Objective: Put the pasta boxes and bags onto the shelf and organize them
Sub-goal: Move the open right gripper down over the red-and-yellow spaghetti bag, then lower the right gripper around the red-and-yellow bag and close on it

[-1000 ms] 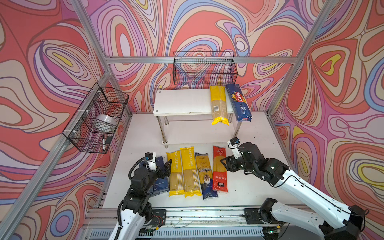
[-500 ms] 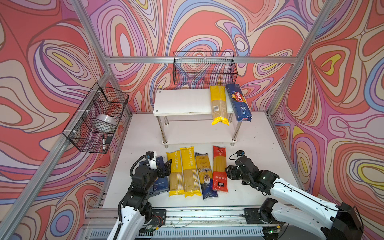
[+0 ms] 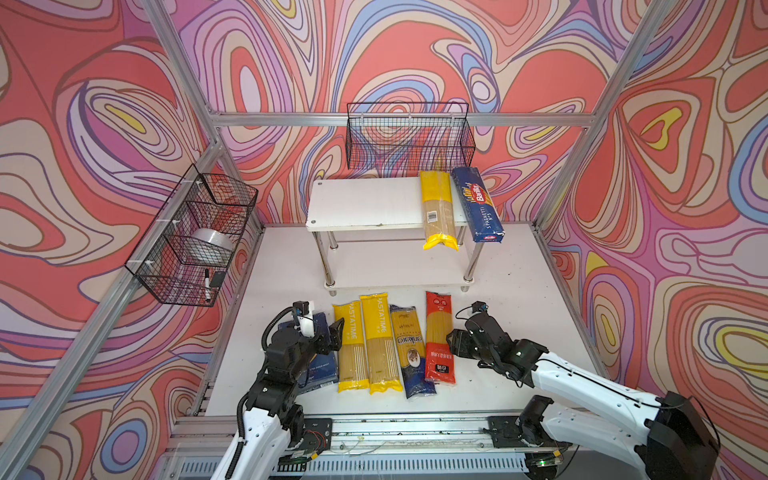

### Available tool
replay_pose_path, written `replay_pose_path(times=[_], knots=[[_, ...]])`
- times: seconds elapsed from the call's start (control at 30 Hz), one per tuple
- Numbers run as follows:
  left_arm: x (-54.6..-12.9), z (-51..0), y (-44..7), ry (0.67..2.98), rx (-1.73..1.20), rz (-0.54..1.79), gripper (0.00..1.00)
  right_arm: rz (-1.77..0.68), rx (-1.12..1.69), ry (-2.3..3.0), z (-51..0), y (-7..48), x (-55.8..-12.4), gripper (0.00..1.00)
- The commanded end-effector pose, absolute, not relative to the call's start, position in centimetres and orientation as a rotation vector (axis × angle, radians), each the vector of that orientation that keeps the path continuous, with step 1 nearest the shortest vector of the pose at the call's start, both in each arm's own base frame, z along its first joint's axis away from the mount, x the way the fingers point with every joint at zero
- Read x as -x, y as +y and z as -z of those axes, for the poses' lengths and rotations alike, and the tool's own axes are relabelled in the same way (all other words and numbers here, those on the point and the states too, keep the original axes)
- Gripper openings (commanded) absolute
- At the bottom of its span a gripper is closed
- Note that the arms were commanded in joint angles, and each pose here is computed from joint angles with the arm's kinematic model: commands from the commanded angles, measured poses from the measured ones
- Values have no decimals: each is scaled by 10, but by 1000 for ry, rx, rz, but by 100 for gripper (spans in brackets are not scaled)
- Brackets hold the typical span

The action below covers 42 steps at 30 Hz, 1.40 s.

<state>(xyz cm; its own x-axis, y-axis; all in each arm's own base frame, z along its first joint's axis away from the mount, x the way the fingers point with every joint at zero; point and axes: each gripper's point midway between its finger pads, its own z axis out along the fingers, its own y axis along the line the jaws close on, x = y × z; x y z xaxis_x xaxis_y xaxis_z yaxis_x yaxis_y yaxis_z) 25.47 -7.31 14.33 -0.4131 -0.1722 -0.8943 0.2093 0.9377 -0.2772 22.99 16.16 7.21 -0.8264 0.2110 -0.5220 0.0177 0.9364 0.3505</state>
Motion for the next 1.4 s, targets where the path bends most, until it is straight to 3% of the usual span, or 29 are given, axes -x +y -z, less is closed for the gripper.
replay_pose_path(times=[0.0,0.8,1.37], knots=[[-259,-161,-76,1907,-47,422,100,-483,-163,2505,-70,176,-239,80],[-259,-161,-76,1907,-52,426,100,-390,-114,2555,-49,200,-238,98],[-259,-161,-75,1907,-43,419,100,-274,-109,2659,-16,203,-229,98]])
